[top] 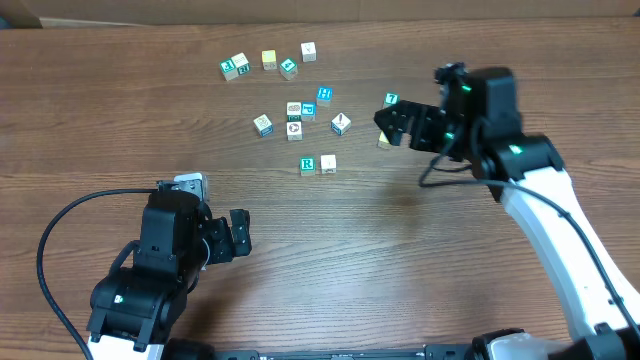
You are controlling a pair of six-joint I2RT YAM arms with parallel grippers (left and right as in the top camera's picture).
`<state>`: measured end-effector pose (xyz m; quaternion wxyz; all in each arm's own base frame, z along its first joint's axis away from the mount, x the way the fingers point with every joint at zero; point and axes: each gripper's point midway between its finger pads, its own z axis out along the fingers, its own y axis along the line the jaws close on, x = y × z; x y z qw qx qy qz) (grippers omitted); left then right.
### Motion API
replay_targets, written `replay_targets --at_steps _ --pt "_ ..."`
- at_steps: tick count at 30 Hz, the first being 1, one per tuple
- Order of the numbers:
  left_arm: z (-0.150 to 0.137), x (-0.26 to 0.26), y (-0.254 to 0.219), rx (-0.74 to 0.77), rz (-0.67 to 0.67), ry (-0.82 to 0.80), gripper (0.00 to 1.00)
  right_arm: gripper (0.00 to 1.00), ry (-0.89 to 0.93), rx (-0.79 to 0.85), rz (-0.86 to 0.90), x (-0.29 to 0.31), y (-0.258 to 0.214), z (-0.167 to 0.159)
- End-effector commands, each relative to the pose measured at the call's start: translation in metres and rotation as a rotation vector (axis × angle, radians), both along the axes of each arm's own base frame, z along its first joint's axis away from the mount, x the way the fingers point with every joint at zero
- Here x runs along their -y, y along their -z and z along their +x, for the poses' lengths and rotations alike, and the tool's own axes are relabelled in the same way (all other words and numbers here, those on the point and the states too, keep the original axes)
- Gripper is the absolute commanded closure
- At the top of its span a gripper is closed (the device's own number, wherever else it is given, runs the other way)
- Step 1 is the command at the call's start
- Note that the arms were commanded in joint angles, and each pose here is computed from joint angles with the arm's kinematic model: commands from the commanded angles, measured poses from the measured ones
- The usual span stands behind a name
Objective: Form a horizontal line
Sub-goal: 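Reach the right gripper over the yellow I block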
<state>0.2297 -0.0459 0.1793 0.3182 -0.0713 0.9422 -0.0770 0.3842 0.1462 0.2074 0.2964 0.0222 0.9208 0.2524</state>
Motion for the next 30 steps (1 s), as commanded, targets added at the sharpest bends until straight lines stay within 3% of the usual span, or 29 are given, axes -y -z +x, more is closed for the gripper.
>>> replay_targets --at_steps 1,15,30 --pt "-0.001 0.0 0.001 -0.004 -0.011 -0.009 0.01 0.0 0.107 0.02 -0.193 0.012 0.0 0.024" --pt "-0.001 0.0 0.001 -0.004 -0.011 -0.009 0.0 0.11 0.21 -0.224 -0.259 0.012 0.105 0.052" --pt "-0.001 0.0 0.001 -0.004 -0.011 -0.009 0.0 0.25 0.321 -0.308 -0.285 0.018 0.167 0.065"
